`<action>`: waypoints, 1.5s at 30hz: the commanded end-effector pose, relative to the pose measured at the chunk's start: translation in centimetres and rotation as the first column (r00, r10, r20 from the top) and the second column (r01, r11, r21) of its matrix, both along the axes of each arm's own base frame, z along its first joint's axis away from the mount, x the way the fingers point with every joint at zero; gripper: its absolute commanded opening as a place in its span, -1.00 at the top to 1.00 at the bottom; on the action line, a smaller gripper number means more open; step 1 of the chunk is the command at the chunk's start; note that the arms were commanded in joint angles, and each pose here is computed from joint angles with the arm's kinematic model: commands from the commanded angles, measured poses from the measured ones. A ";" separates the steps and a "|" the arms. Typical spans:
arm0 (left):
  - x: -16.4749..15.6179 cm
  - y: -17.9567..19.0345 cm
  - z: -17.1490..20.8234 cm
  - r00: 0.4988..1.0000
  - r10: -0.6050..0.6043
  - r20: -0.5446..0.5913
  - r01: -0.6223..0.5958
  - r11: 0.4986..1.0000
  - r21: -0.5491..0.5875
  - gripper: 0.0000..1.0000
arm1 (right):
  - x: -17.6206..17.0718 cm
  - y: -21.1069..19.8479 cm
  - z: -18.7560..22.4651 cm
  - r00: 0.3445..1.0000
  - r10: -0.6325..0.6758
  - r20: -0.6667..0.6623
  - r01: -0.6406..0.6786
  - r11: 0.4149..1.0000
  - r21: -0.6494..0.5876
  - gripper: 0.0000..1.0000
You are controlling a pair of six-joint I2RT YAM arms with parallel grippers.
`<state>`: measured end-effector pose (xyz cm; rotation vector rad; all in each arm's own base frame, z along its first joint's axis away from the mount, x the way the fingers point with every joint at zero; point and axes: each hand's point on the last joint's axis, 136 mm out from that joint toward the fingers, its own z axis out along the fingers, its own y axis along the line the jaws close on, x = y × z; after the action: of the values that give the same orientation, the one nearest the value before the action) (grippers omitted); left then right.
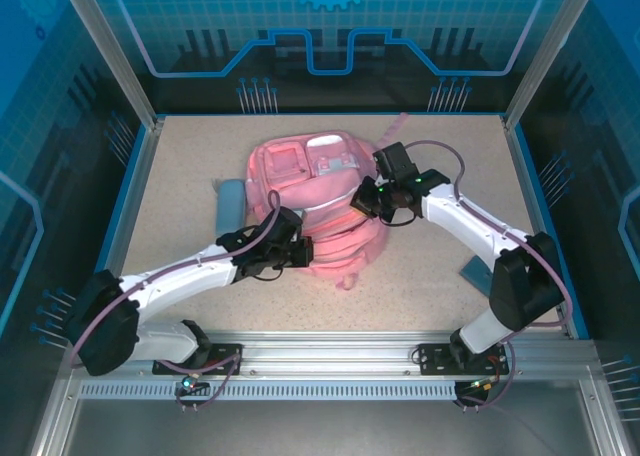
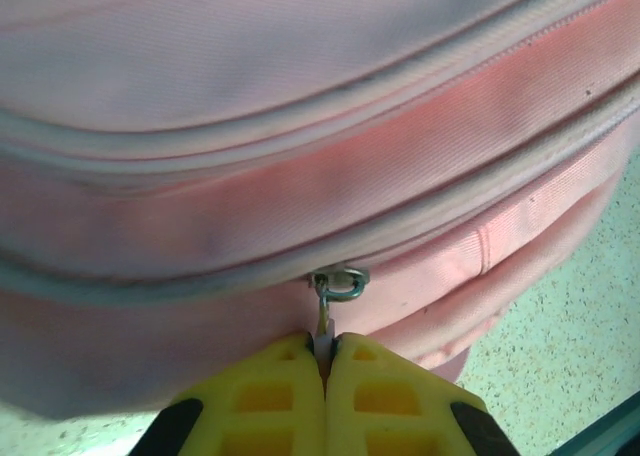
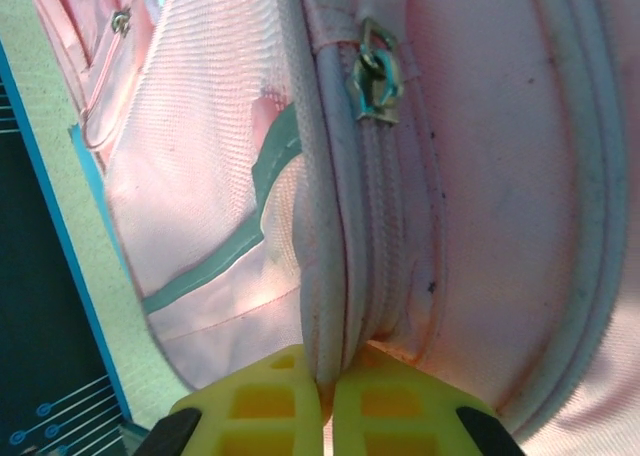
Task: Pack books, pencil case, and school supplies into a backpack
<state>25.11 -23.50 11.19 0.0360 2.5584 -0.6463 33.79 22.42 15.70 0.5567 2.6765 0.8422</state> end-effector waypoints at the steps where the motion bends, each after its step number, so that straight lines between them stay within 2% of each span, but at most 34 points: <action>1: -0.3 4.0 -0.7 0.999 0.024 0.049 -0.030 0.990 0.136 1.00 | 0.8 -5.5 0.7 0.993 -0.085 0.087 0.097 0.985 -0.142 0.90; 6: 0.4 5.4 -1.0 0.996 0.008 0.093 -0.018 0.994 0.107 1.00 | 1.0 -8.2 0.5 0.988 -0.100 0.114 0.118 0.979 -0.168 0.89; 13: 4.2 6.7 -0.3 0.982 -0.007 0.188 -0.023 0.988 0.155 1.00 | 1.0 -8.9 0.1 0.993 -0.050 0.107 0.069 0.979 -0.190 0.92; 17: 6.5 6.8 -0.6 0.979 -0.031 0.200 0.000 0.989 0.151 1.00 | 1.0 -9.3 -0.5 0.995 -0.033 0.091 0.051 0.978 -0.200 0.93; 21: 8.4 6.6 -0.8 0.980 -0.048 0.193 0.017 0.987 0.157 1.00 | 1.0 -8.7 -0.8 0.997 -0.011 0.081 0.025 0.985 -0.171 0.93; 24: 9.6 6.7 -0.7 0.982 -0.037 0.187 0.010 0.989 0.145 1.00 | 1.0 -7.2 -0.9 0.997 0.018 0.076 -0.011 0.995 -0.096 0.92; 25: 9.8 6.6 -0.5 0.982 -0.035 0.184 0.009 0.990 0.141 0.95 | 0.9 -6.6 -0.9 0.997 0.028 0.072 -0.023 0.997 -0.069 0.91; 26: 10.0 6.7 -0.3 0.983 -0.026 0.179 0.000 0.990 0.140 0.81 | 0.9 -6.0 -1.0 0.997 0.035 0.071 -0.032 0.999 -0.044 0.90; 28: 9.8 7.2 0.1 0.986 0.002 0.167 -0.027 0.989 0.143 0.40 | 0.6 -5.0 -1.1 0.997 0.054 0.064 -0.054 0.999 -0.002 0.83; 32: 8.8 9.6 1.2 0.982 0.094 0.163 -0.121 0.979 0.166 -0.33 | 0.3 -2.4 -0.8 0.991 0.109 0.081 -0.115 0.991 0.066 0.50; 34: 8.4 11.4 1.5 0.974 0.154 0.165 -0.184 0.964 0.190 -0.56 | -0.1 -0.3 -0.8 0.983 0.164 0.087 -0.172 0.981 0.086 0.38; 38: 8.1 16.2 1.0 0.940 0.308 0.147 -0.337 0.905 0.258 -0.83 | -0.7 2.6 -1.3 0.969 0.236 0.077 -0.242 0.967 0.081 0.17; 41: 8.1 19.4 -0.2 0.906 0.416 0.085 -0.422 0.860 0.288 -0.91 | -0.7 2.0 -1.3 0.973 0.214 0.084 -0.217 0.975 0.037 -0.19; 45: 9.0 21.9 -1.6 0.872 0.488 0.038 -0.474 0.820 0.321 -0.96 | -0.8 0.3 -0.5 0.977 0.180 0.117 -0.177 0.984 -0.036 -0.53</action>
<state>34.12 -3.29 10.33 -0.4207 2.4946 -0.1005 32.30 23.68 13.04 0.2550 2.7210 0.9067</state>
